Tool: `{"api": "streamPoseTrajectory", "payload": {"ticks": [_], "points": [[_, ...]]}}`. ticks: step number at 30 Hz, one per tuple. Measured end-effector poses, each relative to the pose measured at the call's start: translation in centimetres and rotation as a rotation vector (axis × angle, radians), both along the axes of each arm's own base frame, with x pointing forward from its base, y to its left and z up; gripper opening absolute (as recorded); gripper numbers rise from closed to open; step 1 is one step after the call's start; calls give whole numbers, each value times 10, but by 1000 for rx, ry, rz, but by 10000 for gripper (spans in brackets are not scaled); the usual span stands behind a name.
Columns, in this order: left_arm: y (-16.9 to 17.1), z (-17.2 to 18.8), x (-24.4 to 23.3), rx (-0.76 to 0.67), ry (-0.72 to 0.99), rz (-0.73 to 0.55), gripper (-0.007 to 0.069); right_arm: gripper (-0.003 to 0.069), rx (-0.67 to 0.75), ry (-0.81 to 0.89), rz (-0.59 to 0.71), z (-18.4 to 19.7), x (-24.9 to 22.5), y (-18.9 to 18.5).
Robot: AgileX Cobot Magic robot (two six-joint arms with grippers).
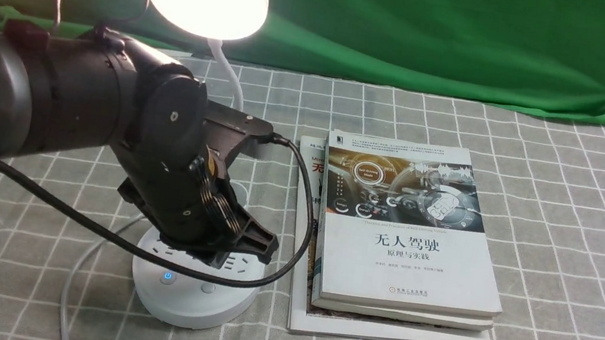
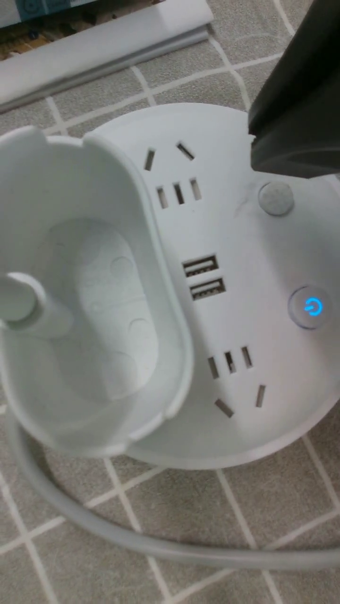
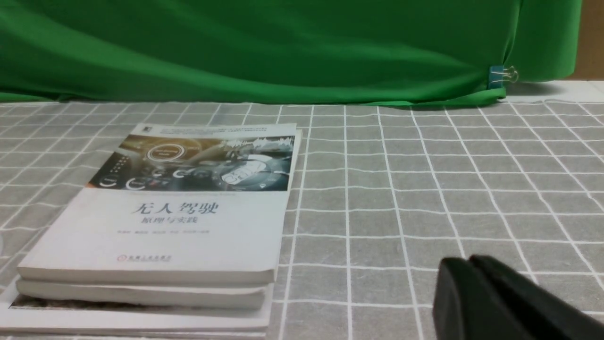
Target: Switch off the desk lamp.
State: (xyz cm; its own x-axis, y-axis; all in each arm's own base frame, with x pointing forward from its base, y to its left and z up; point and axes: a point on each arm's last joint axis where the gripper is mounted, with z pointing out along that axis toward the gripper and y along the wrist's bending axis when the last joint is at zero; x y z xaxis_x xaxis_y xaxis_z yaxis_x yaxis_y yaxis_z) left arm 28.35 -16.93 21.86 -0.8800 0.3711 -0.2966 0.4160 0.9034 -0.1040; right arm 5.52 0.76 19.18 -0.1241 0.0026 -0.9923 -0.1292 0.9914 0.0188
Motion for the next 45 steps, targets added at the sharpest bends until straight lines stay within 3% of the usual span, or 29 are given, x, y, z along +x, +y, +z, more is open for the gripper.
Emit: {"api": "streamPoseTrajectory", "payload": {"ticks": [13,25,31,37,45], "points": [[-4,-35,7,54,90,-5,1,36,0,0,0,0,0,0],[-2,-24,4,50,72,-16,1,36,0,0,0,0,0,0],[14,26,-24,-21,-59,-17,1,36,0,0,0,0,0,0],[41,37,-70,-88,-189,-6,1,36,0,0,0,0,0,0],[84,41,-139,-296,-583,32,1,36,0,0,0,0,0,0]]}}
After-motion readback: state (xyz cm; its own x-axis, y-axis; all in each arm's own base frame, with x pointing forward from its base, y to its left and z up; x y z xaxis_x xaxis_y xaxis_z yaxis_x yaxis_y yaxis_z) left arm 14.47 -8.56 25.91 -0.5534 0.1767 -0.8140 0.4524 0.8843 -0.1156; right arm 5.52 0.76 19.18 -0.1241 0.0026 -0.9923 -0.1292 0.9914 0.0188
